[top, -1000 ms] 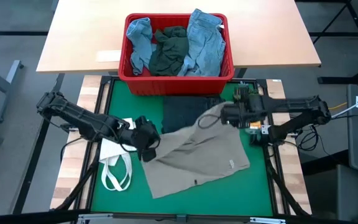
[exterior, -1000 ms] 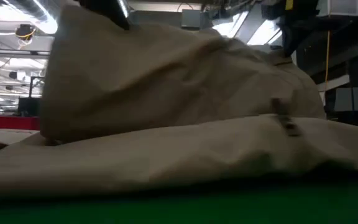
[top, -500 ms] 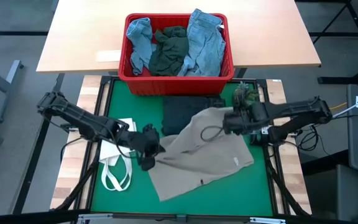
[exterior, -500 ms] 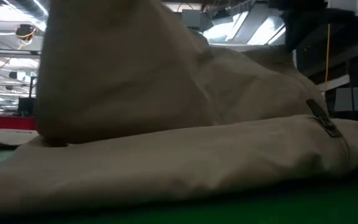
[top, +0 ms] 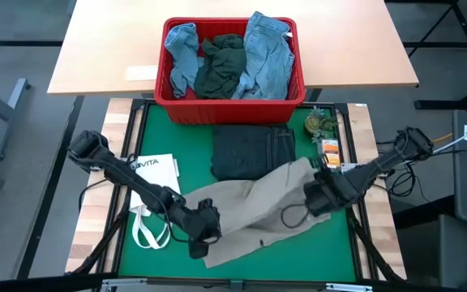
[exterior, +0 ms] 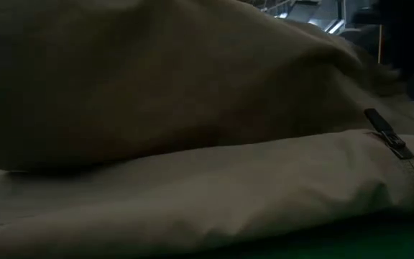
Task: Fold laundry
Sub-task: Fold the brown shorts
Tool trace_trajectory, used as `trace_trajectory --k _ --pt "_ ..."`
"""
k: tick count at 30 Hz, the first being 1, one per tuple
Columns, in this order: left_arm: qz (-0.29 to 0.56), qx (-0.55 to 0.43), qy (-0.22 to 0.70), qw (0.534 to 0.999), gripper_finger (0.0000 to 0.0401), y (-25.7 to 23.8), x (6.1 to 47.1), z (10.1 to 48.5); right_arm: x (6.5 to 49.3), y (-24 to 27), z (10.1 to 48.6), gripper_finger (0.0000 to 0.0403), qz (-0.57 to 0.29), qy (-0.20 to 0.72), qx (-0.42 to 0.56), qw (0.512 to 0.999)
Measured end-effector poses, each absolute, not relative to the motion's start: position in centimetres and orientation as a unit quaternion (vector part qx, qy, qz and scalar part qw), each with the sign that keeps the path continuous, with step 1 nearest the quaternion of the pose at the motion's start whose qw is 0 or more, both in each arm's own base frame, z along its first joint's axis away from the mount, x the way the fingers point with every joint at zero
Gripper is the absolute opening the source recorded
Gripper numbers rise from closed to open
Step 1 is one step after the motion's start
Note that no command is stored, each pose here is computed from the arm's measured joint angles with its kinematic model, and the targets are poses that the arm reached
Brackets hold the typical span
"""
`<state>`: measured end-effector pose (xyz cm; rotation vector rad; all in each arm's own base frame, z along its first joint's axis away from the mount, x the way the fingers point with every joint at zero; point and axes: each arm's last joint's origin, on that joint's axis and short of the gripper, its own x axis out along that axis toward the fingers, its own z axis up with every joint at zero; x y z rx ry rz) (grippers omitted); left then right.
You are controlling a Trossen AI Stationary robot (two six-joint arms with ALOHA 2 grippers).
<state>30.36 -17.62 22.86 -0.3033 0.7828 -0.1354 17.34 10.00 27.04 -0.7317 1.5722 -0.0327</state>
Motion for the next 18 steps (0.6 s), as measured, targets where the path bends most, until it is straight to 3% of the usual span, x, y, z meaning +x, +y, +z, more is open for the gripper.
trace_trajectory --k 14,18 --pt "-0.142 -0.168 0.389 0.895 0.0001 -20.0 31.0 21.0 14.8 14.6 24.0 0.0012 0.096 0.696 -0.238 0.671" --pt "-0.160 -0.194 0.384 0.888 0.0020 -20.3 31.1 21.2 14.7 15.0 23.9 0.0012 0.117 0.705 -0.200 0.670"
